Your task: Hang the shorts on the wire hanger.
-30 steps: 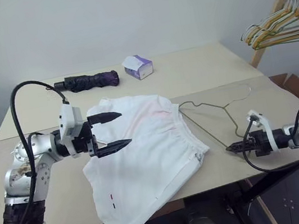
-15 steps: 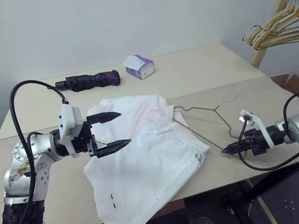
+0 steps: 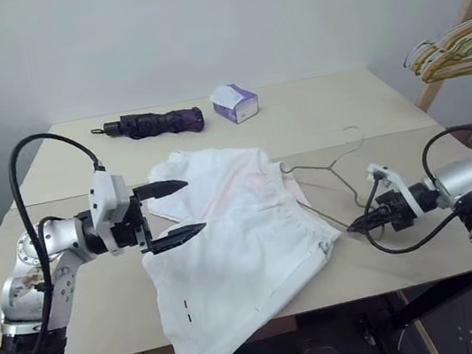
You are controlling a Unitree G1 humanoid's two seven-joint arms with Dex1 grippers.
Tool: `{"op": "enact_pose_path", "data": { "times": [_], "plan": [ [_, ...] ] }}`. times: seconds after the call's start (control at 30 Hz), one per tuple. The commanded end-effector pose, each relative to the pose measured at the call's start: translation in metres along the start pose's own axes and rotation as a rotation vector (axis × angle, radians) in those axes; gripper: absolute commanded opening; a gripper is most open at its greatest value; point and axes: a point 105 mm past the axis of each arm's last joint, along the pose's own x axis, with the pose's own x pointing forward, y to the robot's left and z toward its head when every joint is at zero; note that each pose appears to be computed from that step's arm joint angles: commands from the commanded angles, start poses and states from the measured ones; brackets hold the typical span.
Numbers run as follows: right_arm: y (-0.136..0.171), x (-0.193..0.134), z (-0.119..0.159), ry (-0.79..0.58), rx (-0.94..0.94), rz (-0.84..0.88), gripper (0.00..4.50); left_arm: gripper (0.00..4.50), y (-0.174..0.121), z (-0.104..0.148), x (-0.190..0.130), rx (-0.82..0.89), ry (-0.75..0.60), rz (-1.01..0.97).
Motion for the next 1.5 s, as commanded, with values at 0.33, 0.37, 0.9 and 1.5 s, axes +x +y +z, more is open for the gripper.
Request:
{"op": "enact_pose_path", "data": {
  "times": [0.33, 0.37, 0.9, 1.5],
  "plan": [
    [-0.011, 0.000, 0.030, -0.012, -0.034, -0.105, 0.00, 4.47, 0.001, 0.013, -0.004, 0.060, -0.008, 0.018],
    [-0.010, 0.000, 0.034, -0.030, -0.033, -0.096, 0.00, 4.47, 0.001, 0.013, -0.004, 0.060, -0.007, 0.018],
    [-0.008, -0.015, 0.056, -0.138, -0.115, -0.139, 0.00, 4.47, 0.001, 0.012, 0.001, 0.071, -0.016, 0.010],
    [0.092, -0.022, 0.092, -0.129, -1.125, -0.552, 0.00, 4.47, 0.068, 0.031, 0.011, 0.365, 0.030, 0.035]
  ]
}}
